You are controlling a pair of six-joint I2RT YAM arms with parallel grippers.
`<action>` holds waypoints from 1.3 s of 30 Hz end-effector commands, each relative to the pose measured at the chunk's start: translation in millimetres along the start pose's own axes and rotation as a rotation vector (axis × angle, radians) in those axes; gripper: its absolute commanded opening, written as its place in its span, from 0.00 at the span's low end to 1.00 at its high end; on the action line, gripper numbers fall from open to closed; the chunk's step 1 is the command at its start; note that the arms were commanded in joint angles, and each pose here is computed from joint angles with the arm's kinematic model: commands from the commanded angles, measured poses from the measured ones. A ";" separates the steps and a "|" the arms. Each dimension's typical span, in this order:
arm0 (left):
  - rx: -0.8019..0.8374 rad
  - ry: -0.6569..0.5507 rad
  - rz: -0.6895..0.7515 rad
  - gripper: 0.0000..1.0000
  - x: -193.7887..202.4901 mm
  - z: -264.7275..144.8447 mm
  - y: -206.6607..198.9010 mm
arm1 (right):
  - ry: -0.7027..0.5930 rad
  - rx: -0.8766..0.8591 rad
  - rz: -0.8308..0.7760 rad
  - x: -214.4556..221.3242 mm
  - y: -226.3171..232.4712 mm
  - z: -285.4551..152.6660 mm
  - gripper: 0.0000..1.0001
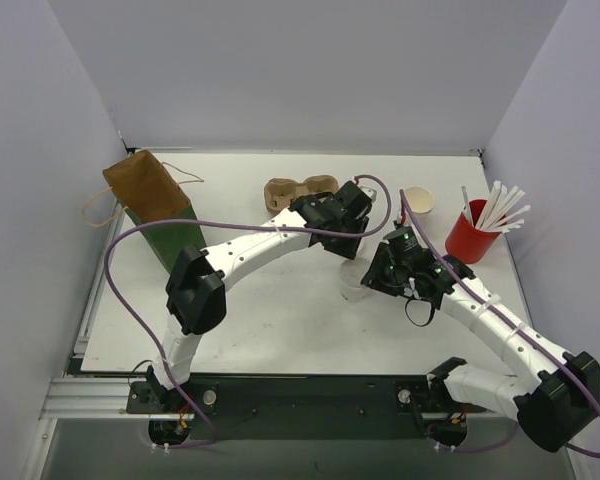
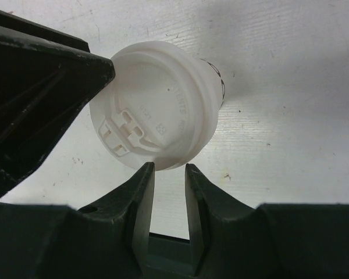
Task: Pack the takeout coffee
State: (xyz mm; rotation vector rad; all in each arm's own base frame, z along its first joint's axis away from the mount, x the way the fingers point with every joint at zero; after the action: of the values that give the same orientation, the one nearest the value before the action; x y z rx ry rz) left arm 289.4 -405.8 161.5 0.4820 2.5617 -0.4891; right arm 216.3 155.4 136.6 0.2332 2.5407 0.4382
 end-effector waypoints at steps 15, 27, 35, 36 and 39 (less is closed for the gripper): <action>0.100 -0.080 -0.209 0.38 1.3 -63.3 -0.8 | -0.143 0.039 -0.208 -62.2 0.2 -26.9 0.27; 0.162 -0.027 -0.263 0.35 16.3 -40.5 -10.3 | -0.101 0.038 -0.227 -66.3 -3.9 -11.1 0.27; 0.157 -0.015 -0.257 0.35 18.0 -35.6 -10.9 | -0.070 0.045 -0.215 -57.3 -7.8 -0.5 0.27; 0.147 -0.010 -0.256 0.35 19.8 -33.3 -9.7 | -0.065 0.045 -0.211 -55.8 -8.3 0.8 0.27; 0.134 0.000 -0.254 0.35 23.3 -28.5 -7.9 | -0.069 0.043 -0.208 -56.3 -8.2 1.1 0.27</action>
State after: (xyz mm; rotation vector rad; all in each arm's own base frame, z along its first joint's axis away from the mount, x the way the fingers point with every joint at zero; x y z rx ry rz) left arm 250.8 -386.2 173.5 0.2031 2.6355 -0.7282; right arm 261.0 132.4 162.9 -0.0064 2.4785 0.2811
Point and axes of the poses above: each gripper's point midway between its finger pads, its own z axis out along the fingers, its own y axis along the line the jaws close on, x = y × z, the point moved 2 cm from there along -z, back along the fingers, and after that the axes turned 5 degrees about -z, right-handed, at the moved point
